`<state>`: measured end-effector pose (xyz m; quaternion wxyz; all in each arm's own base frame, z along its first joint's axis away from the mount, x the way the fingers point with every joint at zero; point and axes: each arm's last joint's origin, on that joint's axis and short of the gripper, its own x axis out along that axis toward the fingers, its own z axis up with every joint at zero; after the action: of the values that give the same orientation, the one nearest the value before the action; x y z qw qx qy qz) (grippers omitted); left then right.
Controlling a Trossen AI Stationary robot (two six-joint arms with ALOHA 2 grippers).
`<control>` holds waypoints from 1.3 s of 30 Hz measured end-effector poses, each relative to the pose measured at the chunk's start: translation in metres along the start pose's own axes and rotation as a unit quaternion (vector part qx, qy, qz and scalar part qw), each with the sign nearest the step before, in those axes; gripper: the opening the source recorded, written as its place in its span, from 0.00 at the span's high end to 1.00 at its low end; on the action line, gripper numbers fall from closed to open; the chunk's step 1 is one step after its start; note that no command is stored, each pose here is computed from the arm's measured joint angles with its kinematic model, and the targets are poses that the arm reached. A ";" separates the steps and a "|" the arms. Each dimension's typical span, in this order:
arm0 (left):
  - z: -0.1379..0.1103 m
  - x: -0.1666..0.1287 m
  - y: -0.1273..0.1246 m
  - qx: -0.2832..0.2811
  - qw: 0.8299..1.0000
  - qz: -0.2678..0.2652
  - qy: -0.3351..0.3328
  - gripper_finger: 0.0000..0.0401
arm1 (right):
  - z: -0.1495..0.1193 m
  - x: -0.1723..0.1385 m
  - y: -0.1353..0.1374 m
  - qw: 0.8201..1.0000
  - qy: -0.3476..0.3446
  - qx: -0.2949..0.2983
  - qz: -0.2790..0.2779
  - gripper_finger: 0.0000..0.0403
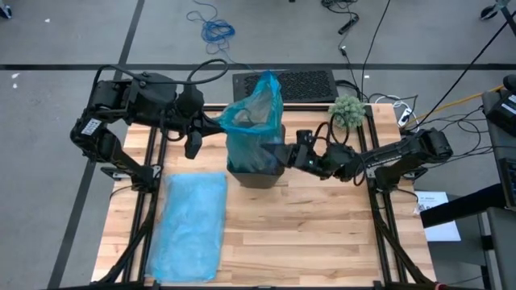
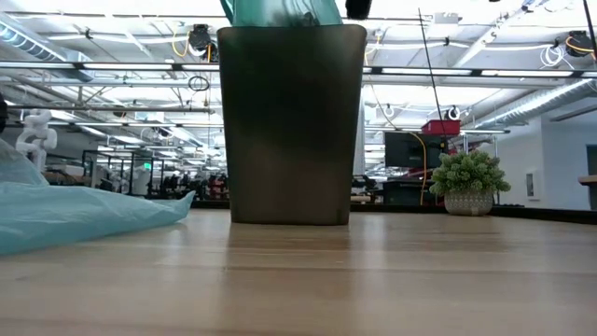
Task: Place trash/remove bag and relplace
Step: Remove the trash bag from the trash bin
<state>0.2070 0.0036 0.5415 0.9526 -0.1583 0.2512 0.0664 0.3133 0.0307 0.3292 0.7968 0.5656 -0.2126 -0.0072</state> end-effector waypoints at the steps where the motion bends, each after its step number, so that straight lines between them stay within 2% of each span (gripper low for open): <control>1: 0.000 0.000 -0.001 0.001 1.000 -0.001 0.000 1.00 | 0.002 0.001 -0.001 1.000 -0.009 -0.002 -0.005 0.59; 6: 0.000 0.002 -0.005 0.005 1.000 -0.013 -0.003 1.00 | 0.013 0.004 -0.006 0.999 -0.039 -0.008 -0.017 0.58; 14: 0.000 0.002 -0.008 0.008 1.000 -0.021 -0.003 1.00 | 0.025 0.008 -0.006 0.998 -0.064 -0.007 -0.004 0.59; 18: 0.000 0.003 -0.008 0.008 1.000 -0.020 -0.002 1.00 | 0.028 0.012 0.000 0.997 -0.071 -0.015 0.004 0.69; 24: -0.001 0.009 -0.008 0.009 1.000 -0.016 0.010 1.00 | 0.034 0.020 0.021 0.995 -0.081 -0.056 0.030 0.96; 27: -0.002 0.015 -0.008 0.010 1.000 -0.015 0.025 1.00 | 0.037 0.024 0.031 0.993 -0.085 -0.076 0.038 0.98; 32: -0.006 0.025 -0.011 0.014 0.998 -0.028 0.063 1.00 | 0.038 0.032 0.045 0.994 -0.051 -0.085 0.052 0.99; 36: -0.008 0.033 -0.016 0.037 0.994 -0.066 0.084 1.00 | 0.038 0.037 0.053 0.994 -0.016 -0.094 0.047 1.00; 39: -0.010 0.033 -0.019 0.046 0.991 -0.082 0.095 1.00 | 0.039 0.040 0.060 0.990 0.033 -0.125 0.063 1.00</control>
<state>0.2352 -0.0158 0.5216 0.9330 -0.1400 0.3293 -0.0393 0.3226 0.0069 0.4076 0.8667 0.4470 -0.2186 0.0354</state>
